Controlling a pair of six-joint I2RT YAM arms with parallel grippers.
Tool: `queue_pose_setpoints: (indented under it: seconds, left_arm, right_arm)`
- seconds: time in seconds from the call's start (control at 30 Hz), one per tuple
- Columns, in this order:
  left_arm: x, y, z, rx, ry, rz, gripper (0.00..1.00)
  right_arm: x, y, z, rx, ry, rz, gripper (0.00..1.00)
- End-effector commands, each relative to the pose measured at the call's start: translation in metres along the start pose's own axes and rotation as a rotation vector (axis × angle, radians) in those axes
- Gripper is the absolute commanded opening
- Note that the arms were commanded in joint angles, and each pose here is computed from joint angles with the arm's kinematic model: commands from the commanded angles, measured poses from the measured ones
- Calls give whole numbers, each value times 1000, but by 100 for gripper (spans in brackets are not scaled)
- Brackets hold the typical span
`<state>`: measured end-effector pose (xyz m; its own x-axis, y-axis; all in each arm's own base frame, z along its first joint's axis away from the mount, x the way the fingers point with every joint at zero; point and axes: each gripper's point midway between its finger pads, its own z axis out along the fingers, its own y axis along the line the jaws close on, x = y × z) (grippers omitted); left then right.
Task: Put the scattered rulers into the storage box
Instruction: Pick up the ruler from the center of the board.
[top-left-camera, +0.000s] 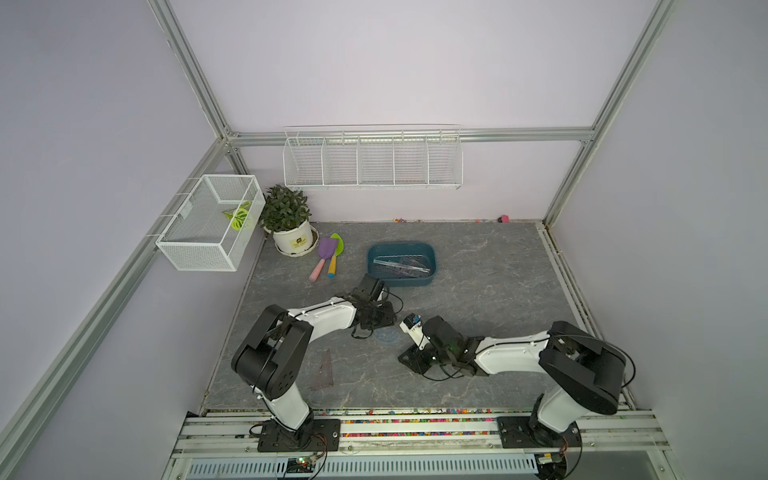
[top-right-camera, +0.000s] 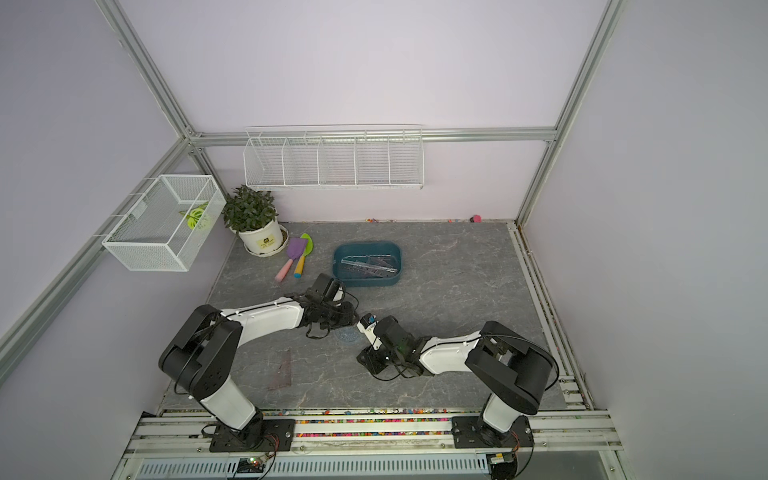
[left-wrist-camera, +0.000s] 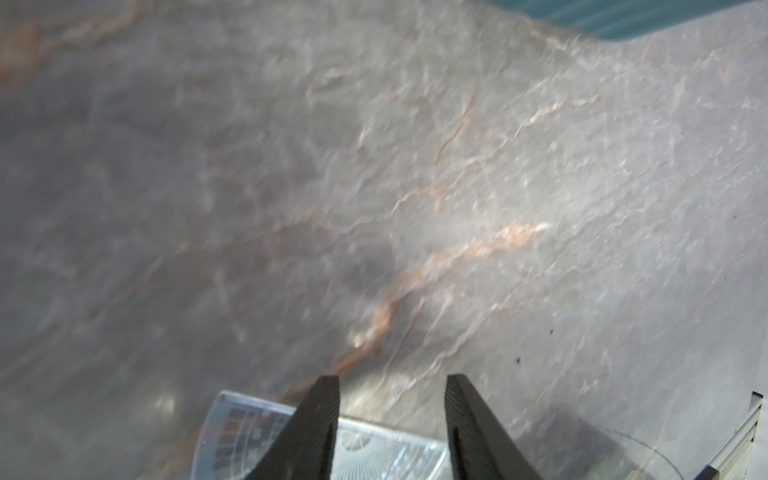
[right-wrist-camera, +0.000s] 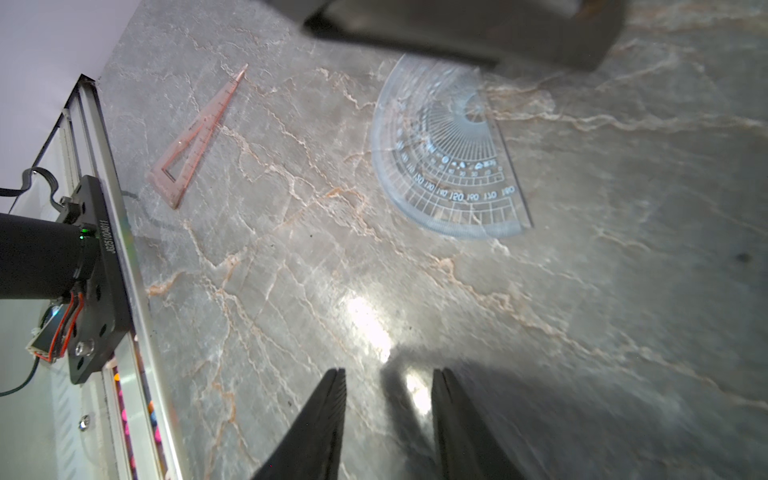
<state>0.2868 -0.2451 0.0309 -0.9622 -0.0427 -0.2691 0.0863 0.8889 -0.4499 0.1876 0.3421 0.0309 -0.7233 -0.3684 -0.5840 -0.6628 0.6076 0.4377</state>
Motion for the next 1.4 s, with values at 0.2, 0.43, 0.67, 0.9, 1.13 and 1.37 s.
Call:
queue_pose_setpoints:
  seconds: [0.2,0.43,0.67,0.9,1.13,1.37]
  left_arm:
    - [64,50,-13,-128,89,-123,46]
    - [68,67,-30,-199,33,-158,47]
    - [77,64,-28,-137,35,-188,47]
    - [74,49,-39,-44,-11,-192,47]
    - [72,38,-38,34,-13,-184,37]
    - [65,40,-39,50,-26,-202,33]
  right_arm:
    - [-1,10,-3,-42,-9,-10,39]
    - [5,31,6,-72,44,-82,38]
    - [1,30,14,-61,51,-79,36]
    - [-33,25,7,-109,-30,9,18]
    - [-53,16,26,-144,-35,78,8]
    - [-50,7,35,-119,-12,93,6]
